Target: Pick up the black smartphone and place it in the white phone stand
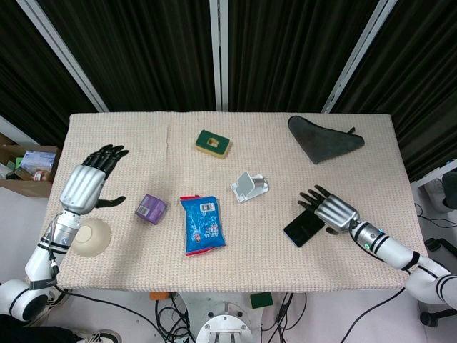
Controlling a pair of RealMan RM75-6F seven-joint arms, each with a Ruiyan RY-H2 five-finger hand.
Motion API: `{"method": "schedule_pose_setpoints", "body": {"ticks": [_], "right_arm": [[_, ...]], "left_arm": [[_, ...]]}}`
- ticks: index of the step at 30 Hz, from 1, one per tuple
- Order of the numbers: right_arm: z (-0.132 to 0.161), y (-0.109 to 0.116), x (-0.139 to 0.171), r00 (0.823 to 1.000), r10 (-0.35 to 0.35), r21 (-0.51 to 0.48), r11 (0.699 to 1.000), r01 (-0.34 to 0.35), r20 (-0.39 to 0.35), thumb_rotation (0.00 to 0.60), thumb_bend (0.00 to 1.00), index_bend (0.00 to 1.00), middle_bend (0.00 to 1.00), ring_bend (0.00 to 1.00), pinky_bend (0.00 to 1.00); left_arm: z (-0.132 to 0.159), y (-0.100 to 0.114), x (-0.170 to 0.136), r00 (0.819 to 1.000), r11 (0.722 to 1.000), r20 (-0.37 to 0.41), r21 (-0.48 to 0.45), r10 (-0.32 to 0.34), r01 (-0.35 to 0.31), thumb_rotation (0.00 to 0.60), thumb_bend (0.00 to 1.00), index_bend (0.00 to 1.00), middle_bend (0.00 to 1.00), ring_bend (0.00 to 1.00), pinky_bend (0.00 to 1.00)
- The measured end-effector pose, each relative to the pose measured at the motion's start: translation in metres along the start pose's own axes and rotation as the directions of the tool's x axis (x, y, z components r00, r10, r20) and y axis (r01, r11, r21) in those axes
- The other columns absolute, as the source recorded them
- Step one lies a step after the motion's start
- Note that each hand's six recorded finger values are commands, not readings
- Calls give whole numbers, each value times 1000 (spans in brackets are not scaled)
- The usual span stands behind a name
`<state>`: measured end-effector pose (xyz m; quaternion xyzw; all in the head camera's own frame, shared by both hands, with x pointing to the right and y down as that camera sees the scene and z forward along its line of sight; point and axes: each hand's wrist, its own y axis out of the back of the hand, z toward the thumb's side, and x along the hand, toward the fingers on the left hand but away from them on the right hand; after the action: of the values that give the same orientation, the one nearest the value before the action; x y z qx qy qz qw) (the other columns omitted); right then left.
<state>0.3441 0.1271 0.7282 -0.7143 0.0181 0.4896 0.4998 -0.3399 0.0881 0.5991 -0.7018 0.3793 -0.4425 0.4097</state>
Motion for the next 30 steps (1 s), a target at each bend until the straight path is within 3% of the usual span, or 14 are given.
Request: {"method": "schedule_pose_setpoints", "body": {"ticks": [14,22,30], "right_arm": [[-1,-7,-1,1000,-5,-10,1000,5,15,600,212,281,0,0,0],[-2,-7,-1,1000,-16,-14,1000,16,15,600,217,352,0,0,0],[-2,-4,2,999,-38,-58,998,39,21,600,271,554,42,0,0]], "left_arm": [[-1,-1,0,1000,1000,-5,3,-2,2,600,69,124,105,80,197],[-3,-3,1,1000,1000,-9,3,-9,9,600,69,124,105,80,197],[-3,-3,0,1000,1000,-11,4,-12,12,600,69,124,105,80,197]]}}
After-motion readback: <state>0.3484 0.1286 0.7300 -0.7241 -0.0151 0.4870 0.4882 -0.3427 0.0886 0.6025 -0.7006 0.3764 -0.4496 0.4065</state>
